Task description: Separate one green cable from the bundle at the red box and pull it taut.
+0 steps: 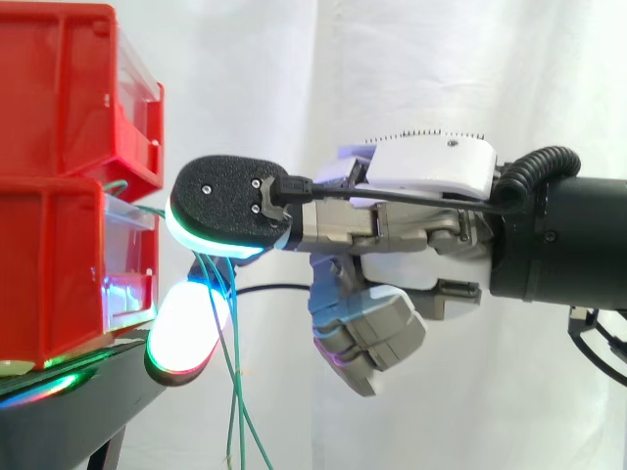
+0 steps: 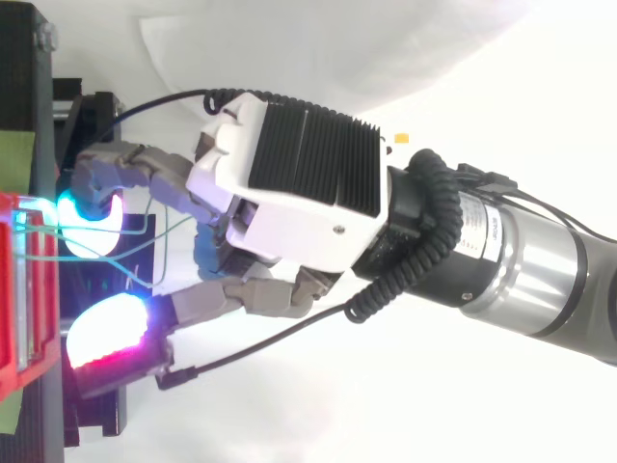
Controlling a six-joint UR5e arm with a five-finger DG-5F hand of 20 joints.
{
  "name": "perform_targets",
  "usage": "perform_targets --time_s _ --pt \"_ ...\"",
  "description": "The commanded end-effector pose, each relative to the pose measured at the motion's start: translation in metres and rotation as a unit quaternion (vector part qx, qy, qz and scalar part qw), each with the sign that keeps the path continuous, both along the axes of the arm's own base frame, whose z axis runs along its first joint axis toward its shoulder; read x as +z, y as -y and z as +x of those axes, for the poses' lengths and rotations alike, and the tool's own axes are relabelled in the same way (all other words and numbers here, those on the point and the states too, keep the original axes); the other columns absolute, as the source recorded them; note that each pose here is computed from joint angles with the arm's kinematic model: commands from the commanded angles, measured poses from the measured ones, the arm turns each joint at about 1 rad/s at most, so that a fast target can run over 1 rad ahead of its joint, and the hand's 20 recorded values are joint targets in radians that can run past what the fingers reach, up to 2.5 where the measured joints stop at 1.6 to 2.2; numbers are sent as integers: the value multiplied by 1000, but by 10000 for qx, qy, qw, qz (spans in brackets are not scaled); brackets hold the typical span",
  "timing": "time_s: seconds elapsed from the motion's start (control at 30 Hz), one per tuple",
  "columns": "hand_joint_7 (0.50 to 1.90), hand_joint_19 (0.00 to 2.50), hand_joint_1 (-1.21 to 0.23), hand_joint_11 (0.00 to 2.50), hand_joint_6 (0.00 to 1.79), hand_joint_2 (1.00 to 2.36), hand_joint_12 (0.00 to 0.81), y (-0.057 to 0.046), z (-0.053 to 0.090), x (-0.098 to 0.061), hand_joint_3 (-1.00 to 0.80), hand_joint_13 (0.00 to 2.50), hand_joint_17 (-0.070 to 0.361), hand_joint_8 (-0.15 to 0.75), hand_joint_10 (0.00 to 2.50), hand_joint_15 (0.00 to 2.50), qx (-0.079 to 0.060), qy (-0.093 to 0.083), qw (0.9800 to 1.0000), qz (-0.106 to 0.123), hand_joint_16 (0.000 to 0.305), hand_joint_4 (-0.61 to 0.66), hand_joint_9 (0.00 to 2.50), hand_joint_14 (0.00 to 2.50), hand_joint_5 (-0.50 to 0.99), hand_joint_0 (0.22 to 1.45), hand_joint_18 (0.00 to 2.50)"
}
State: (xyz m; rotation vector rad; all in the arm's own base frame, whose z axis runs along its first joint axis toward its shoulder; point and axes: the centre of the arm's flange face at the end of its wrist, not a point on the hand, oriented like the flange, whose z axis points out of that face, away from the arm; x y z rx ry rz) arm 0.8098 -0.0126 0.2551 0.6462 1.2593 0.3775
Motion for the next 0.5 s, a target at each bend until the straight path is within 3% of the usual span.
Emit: perform_targets --time_s 0.0,0.13,0.23,0.3,0.33,0.37,0.47 --pt "927 1012 -437 1661 504 1000 473 -3 3 4 -500 1651 180 365 22 1574 -47 -35 9961 -879 80 412 1810 296 -50 414 1385" --pt "917 1024 -433 1657 504 1000 475 -4 3 5 -500 1653 180 364 23 1561 -39 -16 9959 -900 80 420 1806 279 -51 413 1373" --pt "919 1026 -431 1654 504 1000 474 -3 1 -2 -500 1654 179 365 22 1562 -32 -39 9973 -738 80 431 1806 265 -51 413 1372" --pt "921 1024 -429 1654 504 1000 476 -1 -2 -8 -500 1654 180 374 24 1571 -59 -14 9992 -405 80 430 1808 258 -50 413 1372" --pt "927 1034 -428 1642 504 1000 476 -3 -6 -16 -500 1654 179 364 23 1572 -182 41 9998 72 80 429 1809 258 -50 413 1372" --pt "923 1035 -428 1640 504 1000 471 -4 -8 -20 -500 1654 179 364 23 1572 -252 79 9992 296 80 426 1809 256 -50 413 1372" --pt "935 1025 -421 1650 504 1000 472 -8 -10 -23 -500 1653 179 365 23 1577 -328 149 9971 668 80 424 1813 248 -48 417 1373"
